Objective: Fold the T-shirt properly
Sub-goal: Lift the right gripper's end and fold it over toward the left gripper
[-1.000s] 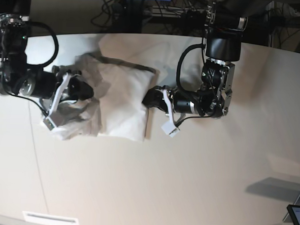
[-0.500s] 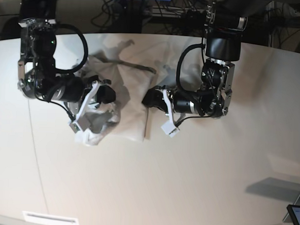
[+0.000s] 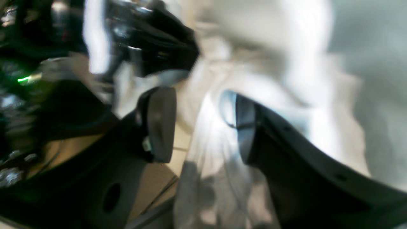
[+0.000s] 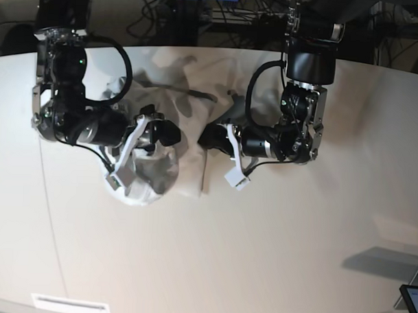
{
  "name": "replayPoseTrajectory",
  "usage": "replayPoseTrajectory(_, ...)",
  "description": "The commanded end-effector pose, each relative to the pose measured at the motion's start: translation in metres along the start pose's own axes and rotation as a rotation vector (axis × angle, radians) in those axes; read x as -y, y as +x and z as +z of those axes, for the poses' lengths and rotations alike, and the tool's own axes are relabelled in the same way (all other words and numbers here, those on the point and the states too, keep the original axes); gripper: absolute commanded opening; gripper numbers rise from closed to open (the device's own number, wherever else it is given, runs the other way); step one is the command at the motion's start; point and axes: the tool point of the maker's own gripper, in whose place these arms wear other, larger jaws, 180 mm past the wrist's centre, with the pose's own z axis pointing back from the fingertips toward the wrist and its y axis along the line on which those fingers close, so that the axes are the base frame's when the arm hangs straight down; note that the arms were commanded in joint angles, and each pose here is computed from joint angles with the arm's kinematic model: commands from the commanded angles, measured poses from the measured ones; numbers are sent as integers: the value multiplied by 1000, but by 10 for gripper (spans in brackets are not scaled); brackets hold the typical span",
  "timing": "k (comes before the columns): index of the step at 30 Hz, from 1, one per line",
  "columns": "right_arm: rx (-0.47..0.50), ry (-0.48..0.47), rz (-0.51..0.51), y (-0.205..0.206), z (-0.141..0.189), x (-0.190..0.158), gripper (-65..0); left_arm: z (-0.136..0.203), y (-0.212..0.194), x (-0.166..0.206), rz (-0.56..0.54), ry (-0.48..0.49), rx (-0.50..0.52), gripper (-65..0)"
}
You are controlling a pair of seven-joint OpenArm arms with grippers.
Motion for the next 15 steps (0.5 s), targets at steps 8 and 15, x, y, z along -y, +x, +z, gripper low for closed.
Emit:
replayPoseTrajectory(8, 94, 165, 28, 29, 11, -32, -350, -3, -17, 0, 29, 0, -59, -638)
replayPoseTrajectory(15, 225, 244, 31, 52, 39, -33, -351, -3, -18, 0, 32, -1, -61, -638)
